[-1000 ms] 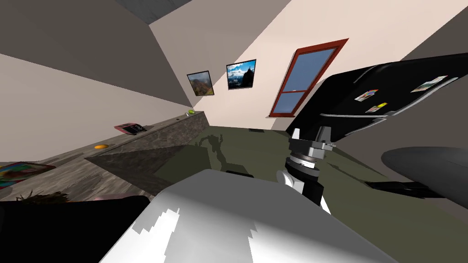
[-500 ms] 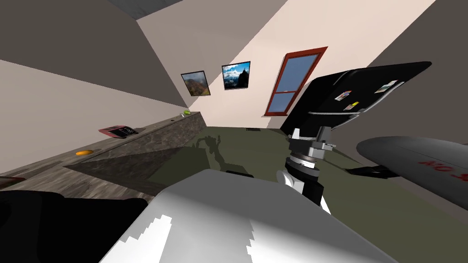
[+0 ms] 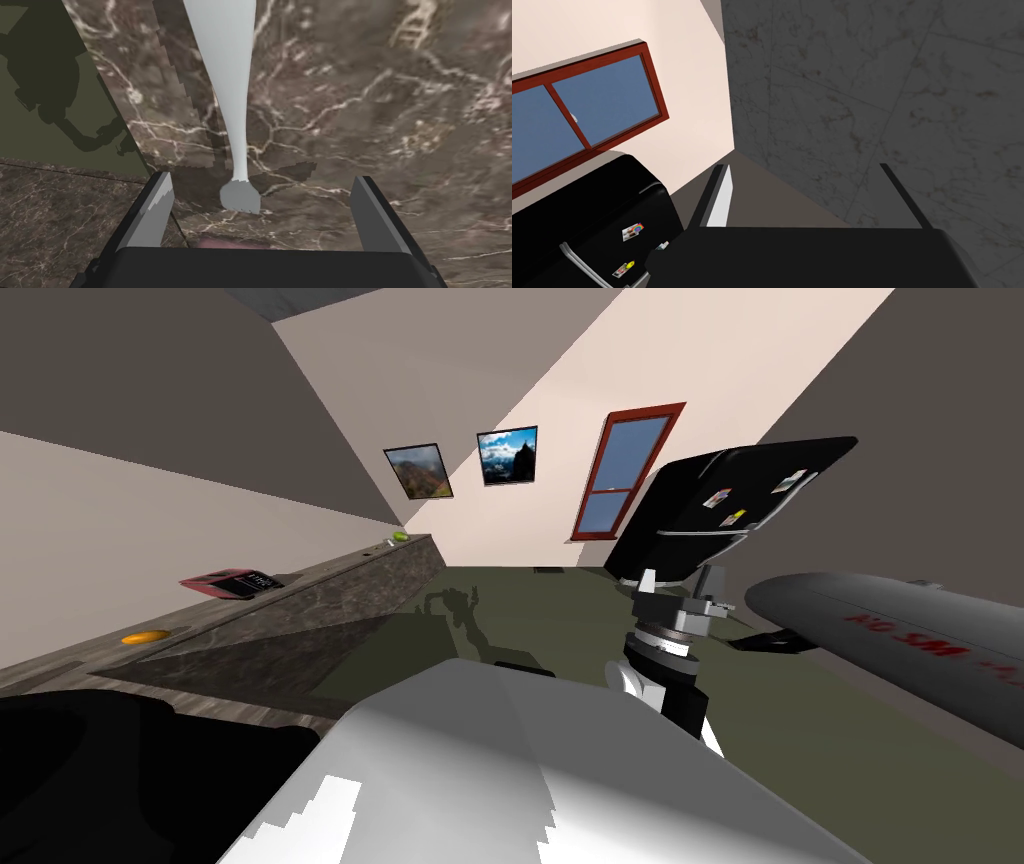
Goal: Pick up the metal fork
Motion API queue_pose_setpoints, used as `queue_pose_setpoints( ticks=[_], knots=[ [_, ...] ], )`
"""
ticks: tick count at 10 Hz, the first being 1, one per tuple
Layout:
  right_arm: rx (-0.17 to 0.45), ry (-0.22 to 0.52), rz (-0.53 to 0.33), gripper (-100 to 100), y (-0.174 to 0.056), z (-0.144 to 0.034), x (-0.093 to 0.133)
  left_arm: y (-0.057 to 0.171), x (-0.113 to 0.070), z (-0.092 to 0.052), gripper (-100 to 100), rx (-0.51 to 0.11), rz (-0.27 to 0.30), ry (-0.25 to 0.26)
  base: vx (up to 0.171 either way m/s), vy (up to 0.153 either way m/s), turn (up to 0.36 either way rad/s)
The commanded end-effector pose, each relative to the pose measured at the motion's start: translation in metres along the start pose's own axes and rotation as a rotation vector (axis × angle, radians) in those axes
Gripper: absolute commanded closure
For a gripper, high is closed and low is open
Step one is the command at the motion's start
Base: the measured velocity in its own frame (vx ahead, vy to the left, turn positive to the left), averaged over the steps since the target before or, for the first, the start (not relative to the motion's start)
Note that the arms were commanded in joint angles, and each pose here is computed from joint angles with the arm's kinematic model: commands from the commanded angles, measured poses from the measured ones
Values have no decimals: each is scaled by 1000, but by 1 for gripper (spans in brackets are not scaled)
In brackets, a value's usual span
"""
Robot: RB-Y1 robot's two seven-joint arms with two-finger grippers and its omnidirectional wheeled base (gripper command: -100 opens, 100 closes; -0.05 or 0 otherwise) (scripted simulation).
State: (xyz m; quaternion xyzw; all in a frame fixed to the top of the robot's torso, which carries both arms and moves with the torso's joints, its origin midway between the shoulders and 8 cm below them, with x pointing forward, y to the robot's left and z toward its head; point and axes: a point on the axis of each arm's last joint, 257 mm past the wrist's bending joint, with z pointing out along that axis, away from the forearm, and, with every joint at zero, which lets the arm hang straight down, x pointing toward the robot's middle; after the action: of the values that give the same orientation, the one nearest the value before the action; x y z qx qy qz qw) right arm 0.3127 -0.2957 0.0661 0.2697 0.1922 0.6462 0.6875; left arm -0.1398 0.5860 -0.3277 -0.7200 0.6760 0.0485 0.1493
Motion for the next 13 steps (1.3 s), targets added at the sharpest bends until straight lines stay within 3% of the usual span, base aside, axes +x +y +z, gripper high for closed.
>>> queue_pose_setpoints(
  ticks=[1, 3, 4, 5, 6, 10, 11, 12, 13],
  knots=[
    [0, 0, 0, 0, 0, 0, 0, 2, 9, -1, -100, -17, -1, 28, -80, -2, -123],
    [0, 0, 0, 0, 0, 0, 0, 6, 21, -4, -100, -42, -2, 65, -78, -2, -125],
    [0, 0, 0, 0, 0, 0, 0, 5, 18, -2, -100, -35, 0, 54, -34, 5, -25],
    [0, 0, 0, 0, 0, 0, 0, 5, 19, -3, 0, -36, -1, 56, -6, 1, 5],
    [0, 0, 0, 0, 0, 0, 0, 7, 20, 3, -100, -34, -2, 53, 1, 8, 0],
    [0, 0, 0, 0, 0, 0, 0, 11, 26, 15, -100, -30, -1, 52, 7, 14, 1],
    [0, 0, 0, 0, 0, 0, 0, 11, 25, 13, -100, -29, -2, 52, 2, 6, -1],
    [0, 0, 0, 0, 0, 0, 0, 11, 25, 13, 100, -30, -1, 52, 4, 3, -23],
    [0, 0, 0, 0, 0, 0, 0, 8, 25, 13, 100, -23, 0, 53, 4, -4, -11]
  ],
)
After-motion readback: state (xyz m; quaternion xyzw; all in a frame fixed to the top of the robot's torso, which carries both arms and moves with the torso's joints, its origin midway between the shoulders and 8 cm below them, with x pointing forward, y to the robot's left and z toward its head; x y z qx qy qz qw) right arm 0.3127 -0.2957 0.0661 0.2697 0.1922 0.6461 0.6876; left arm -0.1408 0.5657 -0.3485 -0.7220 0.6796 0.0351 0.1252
